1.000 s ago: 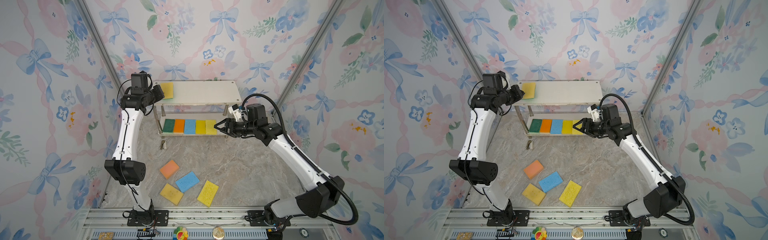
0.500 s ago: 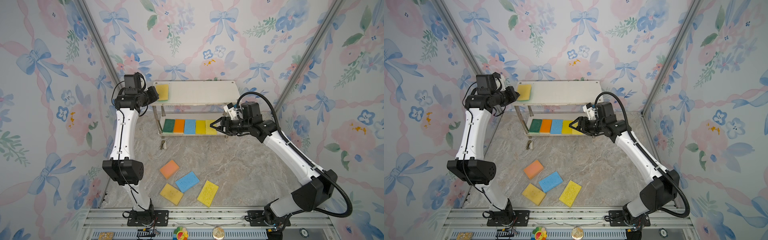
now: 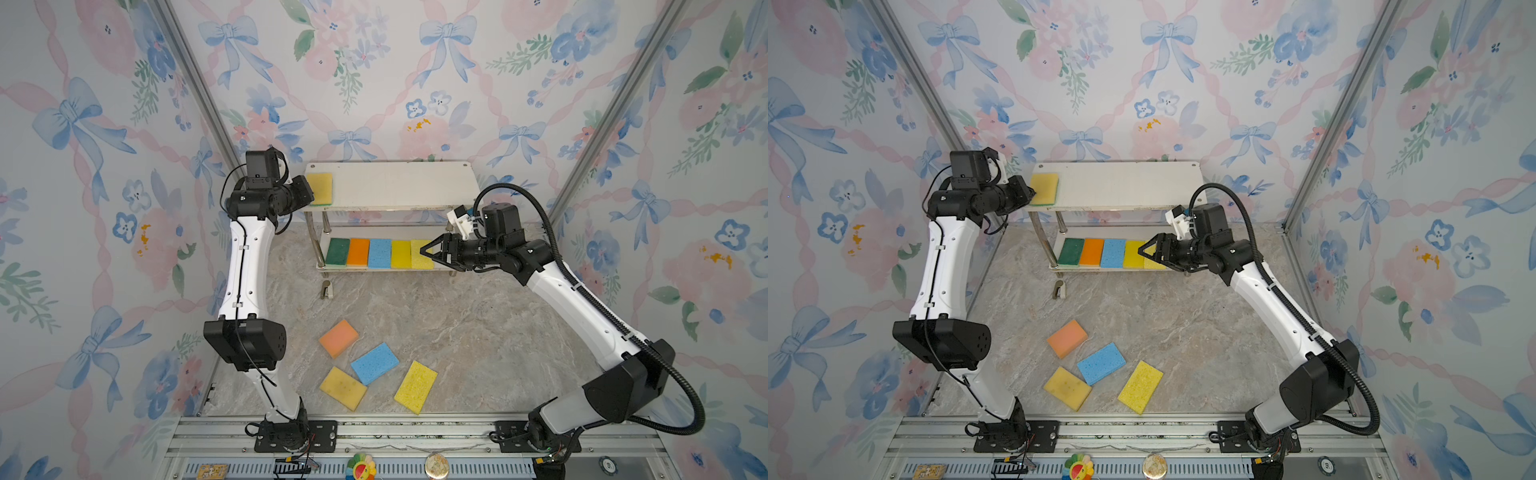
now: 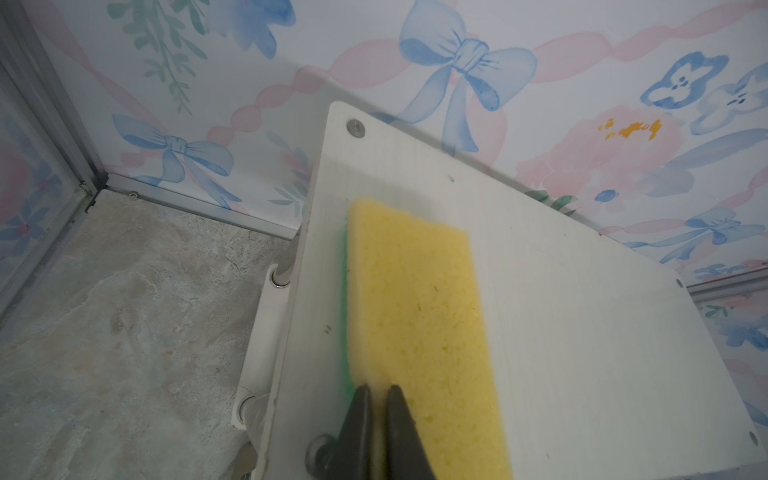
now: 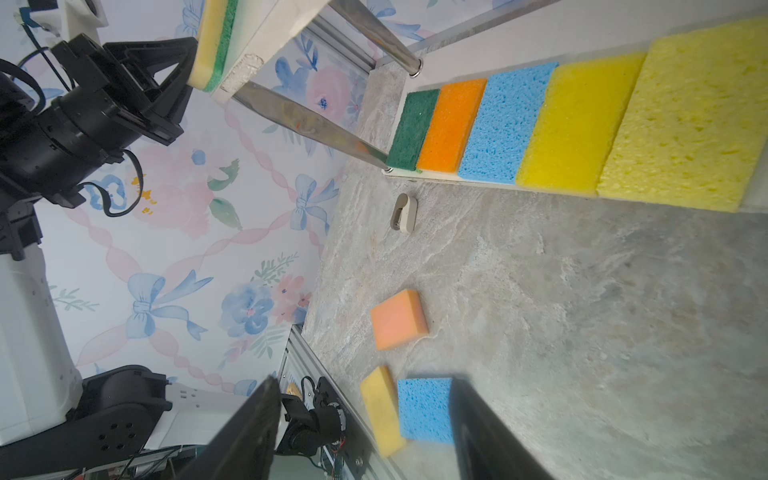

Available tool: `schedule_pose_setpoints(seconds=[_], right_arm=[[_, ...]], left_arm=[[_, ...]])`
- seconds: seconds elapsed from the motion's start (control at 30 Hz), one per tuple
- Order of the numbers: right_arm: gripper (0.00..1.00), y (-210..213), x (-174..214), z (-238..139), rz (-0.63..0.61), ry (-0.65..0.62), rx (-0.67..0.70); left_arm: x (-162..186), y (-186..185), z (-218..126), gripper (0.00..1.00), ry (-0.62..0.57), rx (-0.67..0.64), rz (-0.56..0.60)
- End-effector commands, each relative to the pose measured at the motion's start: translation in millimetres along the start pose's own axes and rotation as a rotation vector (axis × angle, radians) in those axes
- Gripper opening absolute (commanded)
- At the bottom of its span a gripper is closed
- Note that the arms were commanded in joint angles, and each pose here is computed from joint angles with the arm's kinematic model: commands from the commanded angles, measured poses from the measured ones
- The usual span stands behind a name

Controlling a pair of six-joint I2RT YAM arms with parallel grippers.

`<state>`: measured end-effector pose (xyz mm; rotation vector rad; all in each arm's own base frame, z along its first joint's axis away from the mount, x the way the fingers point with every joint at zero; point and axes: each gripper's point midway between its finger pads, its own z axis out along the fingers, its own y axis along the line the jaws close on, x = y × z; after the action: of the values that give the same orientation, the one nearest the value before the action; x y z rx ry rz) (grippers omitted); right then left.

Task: Place and organize the cleaning sponges onto the shelf
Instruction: 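Grip the scrub sponge with the left gripper and slide it along the top shelf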

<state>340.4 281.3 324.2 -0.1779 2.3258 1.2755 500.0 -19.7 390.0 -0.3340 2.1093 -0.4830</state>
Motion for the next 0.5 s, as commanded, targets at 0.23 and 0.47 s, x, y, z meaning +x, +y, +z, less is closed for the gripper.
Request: schedule_pose_setpoints(seconds=[0.23, 0.47], right_arm=[[0.67, -0.9, 4.2, -0.5, -0.005, 0.021, 0.004], [0.67, -2.8, 9.1, -1.6, -0.024, 0.044, 0.014]], left_arm=[[-3.4, 3.9, -10.0, 0.48, -0.014, -0.023, 0.01], [-21.7, 10.3, -25.4, 0.58, -0.075, -0.048, 0.0]])
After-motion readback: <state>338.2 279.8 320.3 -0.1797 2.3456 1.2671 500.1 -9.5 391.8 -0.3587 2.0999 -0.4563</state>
